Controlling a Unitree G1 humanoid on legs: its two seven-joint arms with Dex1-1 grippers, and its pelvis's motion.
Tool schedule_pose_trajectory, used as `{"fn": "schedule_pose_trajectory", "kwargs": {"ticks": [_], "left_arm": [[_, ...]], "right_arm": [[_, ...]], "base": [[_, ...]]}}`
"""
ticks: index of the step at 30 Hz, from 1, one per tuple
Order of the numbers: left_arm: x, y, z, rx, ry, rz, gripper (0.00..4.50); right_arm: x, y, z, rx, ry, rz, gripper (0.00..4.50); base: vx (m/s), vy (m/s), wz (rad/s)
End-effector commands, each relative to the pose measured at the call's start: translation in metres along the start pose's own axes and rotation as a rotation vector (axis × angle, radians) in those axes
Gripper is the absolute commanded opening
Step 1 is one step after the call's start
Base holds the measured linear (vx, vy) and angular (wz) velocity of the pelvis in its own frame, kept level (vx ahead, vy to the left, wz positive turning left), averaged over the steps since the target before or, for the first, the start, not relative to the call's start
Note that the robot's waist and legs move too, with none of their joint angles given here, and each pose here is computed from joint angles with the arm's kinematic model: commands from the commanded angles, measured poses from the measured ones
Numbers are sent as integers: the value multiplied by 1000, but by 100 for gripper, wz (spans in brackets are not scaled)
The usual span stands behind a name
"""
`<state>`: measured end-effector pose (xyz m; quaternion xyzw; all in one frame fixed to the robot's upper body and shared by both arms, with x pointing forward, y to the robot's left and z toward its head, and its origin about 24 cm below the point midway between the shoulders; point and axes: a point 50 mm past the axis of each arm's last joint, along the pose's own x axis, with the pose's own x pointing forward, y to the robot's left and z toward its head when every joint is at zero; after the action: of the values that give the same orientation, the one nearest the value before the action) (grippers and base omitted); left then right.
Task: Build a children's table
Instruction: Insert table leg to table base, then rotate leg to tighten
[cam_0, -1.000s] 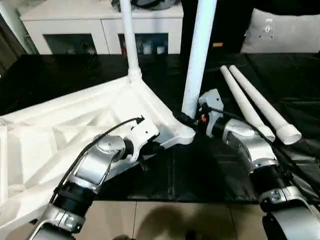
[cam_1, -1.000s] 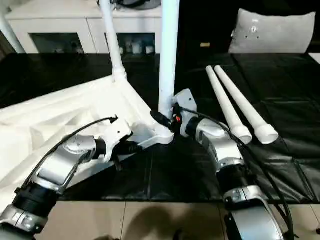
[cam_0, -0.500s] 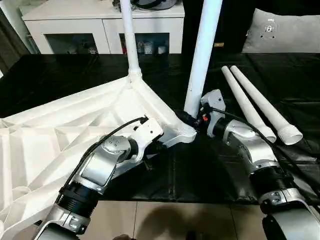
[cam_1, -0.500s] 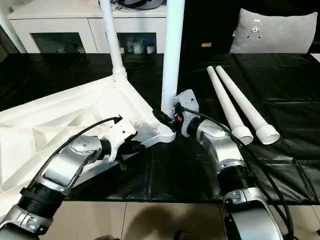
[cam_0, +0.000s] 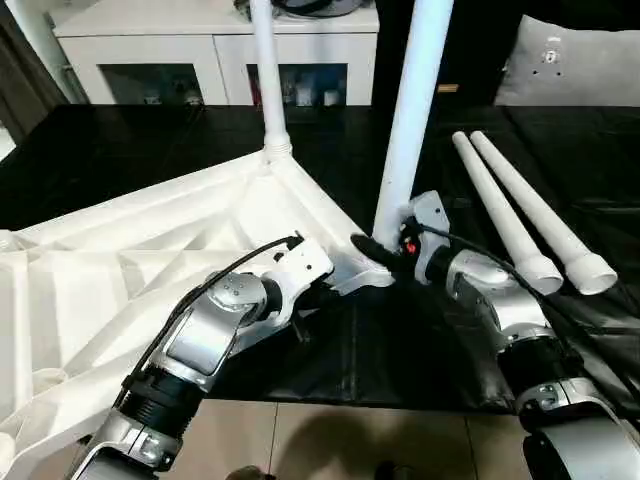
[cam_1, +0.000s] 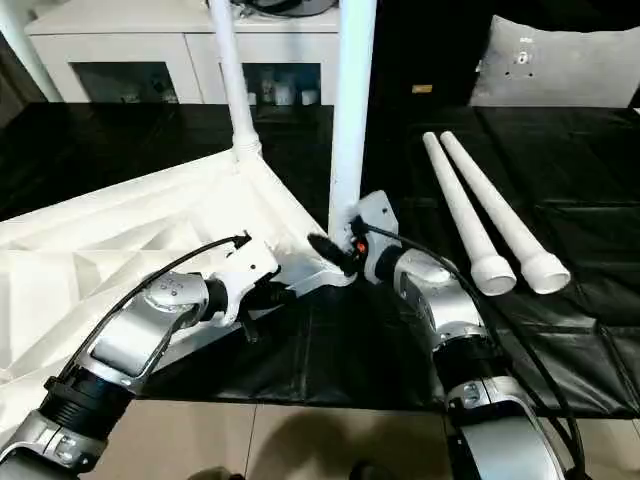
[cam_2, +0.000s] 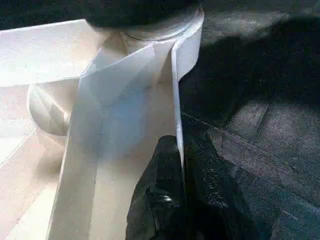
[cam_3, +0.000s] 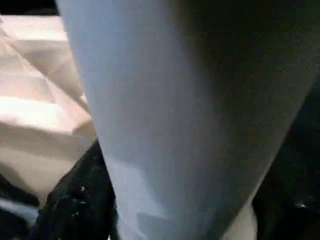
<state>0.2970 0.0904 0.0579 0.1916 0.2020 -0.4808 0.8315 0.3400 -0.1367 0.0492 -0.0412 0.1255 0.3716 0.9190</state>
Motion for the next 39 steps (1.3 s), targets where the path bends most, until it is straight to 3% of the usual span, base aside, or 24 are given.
{"fn": "schedule_pose_trajectory", "kwargs": {"ticks": [1,12,22,26,30,39], "left_arm": [[-7,7,24,106,-90,25,0],[-1,13,11,179,-54,-20,0],[2,16,5,246,-51,-129,0],[1,17,3,277,-49,-185,0],[-2,19,2,323,-49,-265,0],[-5,16,5,382,-57,-358,0]], "right_arm": [[-6,-3,-6,0,23,-2,360],[-33,-9,-12,-63,-9,41,447],[-60,-21,-6,-158,-36,76,447],[-68,-24,2,-191,-39,135,447],[-79,-20,7,-273,17,306,447],[-75,-17,4,-317,76,389,447]], "base": [[0,0,0],[0,0,0],[0,0,0],[0,0,0],[0,0,0],[0,0,0]]}}
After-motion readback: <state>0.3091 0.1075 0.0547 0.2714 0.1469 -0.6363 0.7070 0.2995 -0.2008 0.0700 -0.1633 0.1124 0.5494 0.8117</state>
